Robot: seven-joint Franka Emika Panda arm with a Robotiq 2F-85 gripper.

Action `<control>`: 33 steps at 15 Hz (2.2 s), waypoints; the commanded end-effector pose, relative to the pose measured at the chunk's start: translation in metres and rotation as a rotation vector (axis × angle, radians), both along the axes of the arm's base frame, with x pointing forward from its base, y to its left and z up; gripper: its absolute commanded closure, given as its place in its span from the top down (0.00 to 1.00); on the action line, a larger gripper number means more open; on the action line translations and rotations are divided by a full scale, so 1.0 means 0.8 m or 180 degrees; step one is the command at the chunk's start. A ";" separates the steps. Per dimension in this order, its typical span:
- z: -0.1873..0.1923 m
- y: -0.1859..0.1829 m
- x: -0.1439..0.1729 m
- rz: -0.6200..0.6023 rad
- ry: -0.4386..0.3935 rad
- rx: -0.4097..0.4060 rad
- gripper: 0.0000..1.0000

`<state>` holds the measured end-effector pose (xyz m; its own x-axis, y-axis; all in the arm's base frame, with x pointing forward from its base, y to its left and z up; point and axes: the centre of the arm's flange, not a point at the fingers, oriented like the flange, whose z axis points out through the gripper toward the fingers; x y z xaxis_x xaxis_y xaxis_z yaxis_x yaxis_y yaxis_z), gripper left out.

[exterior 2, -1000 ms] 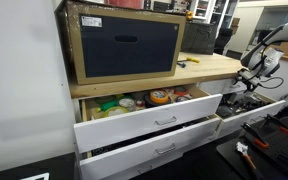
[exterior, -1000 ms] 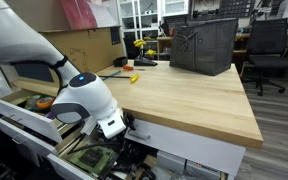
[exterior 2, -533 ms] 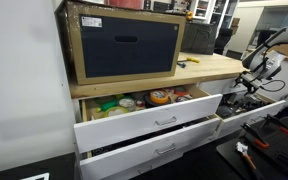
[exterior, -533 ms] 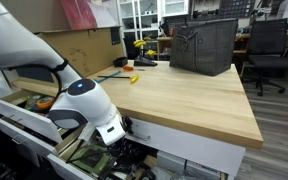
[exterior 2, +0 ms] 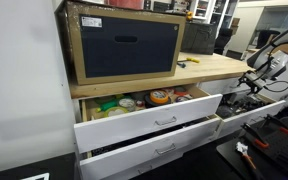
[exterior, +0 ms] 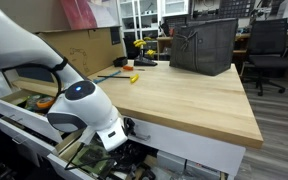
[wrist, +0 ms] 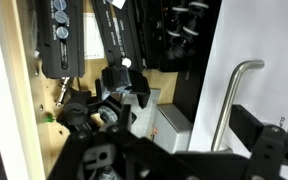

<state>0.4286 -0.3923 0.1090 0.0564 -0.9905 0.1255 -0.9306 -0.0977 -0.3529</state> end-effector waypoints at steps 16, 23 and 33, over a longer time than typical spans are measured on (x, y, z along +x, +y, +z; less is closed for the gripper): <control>0.003 0.007 0.008 0.0040 -0.0042 0.0022 1.00; 0.003 0.007 0.008 0.0040 -0.0041 0.0022 1.00; 0.003 0.007 0.008 0.0040 -0.0041 0.0022 1.00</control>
